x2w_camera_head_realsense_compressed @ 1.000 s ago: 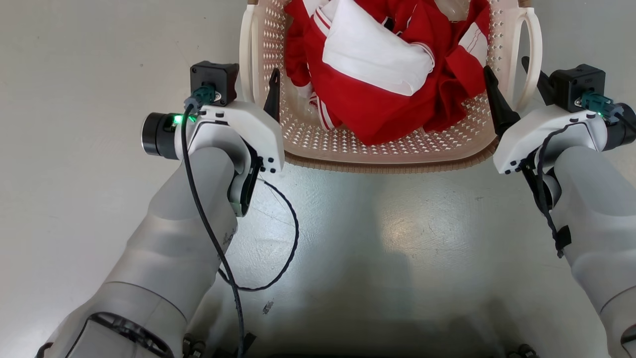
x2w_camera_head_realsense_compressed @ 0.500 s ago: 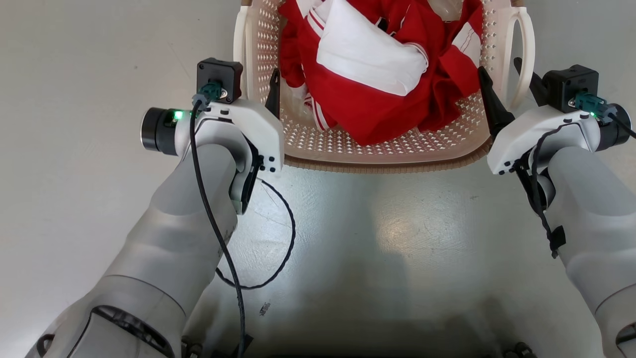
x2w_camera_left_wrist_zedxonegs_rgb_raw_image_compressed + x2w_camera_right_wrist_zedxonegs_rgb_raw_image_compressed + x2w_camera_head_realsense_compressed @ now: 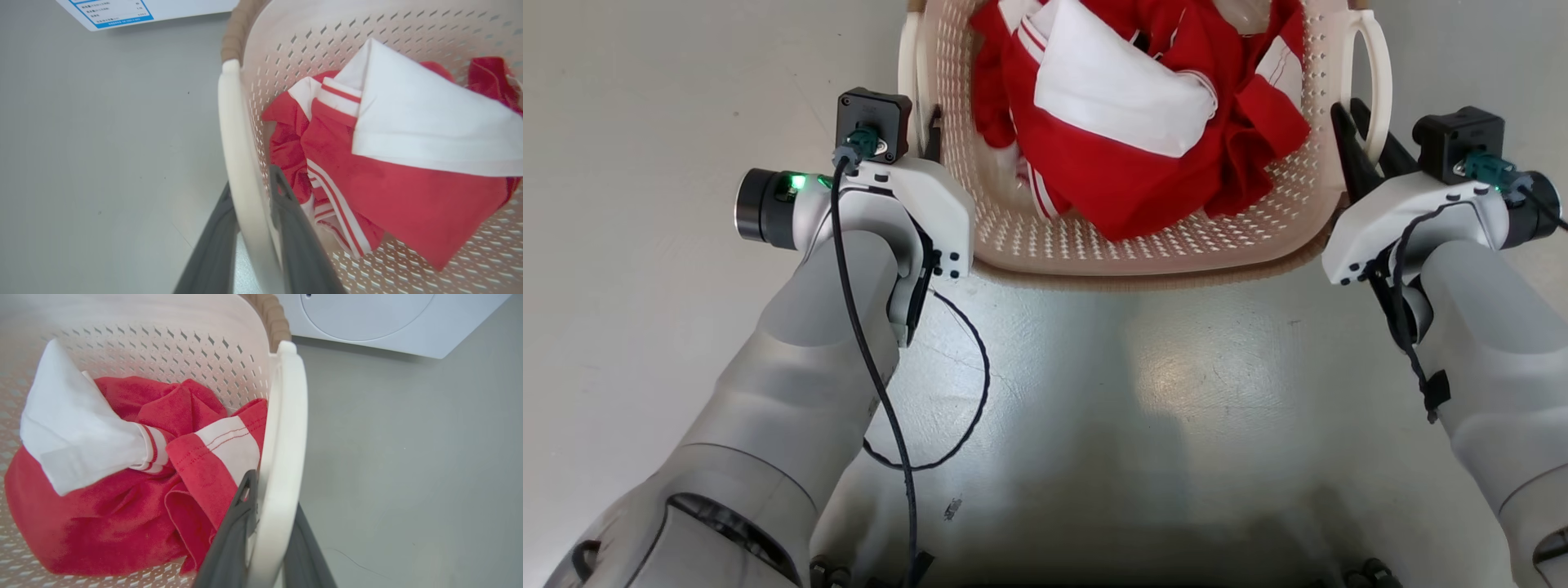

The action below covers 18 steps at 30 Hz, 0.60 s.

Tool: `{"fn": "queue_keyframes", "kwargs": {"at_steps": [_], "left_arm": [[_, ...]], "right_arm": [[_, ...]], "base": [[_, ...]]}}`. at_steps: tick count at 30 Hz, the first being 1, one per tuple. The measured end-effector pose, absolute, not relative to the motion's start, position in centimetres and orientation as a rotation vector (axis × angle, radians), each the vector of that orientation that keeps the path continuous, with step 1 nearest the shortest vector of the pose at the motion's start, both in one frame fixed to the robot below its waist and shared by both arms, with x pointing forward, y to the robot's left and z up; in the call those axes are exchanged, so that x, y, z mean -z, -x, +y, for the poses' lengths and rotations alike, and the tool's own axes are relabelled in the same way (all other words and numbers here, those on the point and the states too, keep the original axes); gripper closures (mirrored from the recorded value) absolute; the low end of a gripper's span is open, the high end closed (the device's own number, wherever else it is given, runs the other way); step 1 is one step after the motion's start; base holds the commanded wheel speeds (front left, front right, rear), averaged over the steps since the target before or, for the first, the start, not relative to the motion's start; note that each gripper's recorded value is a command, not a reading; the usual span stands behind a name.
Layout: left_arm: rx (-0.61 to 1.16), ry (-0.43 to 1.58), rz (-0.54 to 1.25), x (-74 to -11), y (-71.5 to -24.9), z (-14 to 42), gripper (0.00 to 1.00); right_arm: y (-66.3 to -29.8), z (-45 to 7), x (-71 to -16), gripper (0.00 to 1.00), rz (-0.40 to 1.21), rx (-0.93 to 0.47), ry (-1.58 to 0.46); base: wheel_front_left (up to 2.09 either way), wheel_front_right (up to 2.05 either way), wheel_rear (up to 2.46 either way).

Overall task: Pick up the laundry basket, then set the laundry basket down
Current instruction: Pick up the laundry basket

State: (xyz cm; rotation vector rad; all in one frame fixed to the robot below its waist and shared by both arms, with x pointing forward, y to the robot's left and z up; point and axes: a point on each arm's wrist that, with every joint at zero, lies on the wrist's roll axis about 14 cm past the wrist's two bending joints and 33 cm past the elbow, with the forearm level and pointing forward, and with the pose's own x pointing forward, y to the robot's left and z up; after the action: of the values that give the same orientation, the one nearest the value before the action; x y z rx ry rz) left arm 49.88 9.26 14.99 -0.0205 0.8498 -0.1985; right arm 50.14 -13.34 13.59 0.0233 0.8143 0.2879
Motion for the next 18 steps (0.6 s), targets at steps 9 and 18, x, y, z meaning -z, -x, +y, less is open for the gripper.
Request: {"fn": "queue_keyframes", "kwargs": {"at_steps": [9, 18], "left_arm": [[0.21, 0.014, 0.859, -14.8, -49.6, 9.0, 1.0], [0.202, 0.01, 0.825, -16.8, -50.4, 9.2, 1.0]], "right_arm": [[-50.4, -13.5, -13.7, 1.0, 0.814, -0.275, -0.032], [-50.6, -12.9, -15.6, 1.0, 0.796, -0.267, -0.047]], "base": [[0.0, 0.0, 0.0], [0.0, 0.0, 0.0]]}}
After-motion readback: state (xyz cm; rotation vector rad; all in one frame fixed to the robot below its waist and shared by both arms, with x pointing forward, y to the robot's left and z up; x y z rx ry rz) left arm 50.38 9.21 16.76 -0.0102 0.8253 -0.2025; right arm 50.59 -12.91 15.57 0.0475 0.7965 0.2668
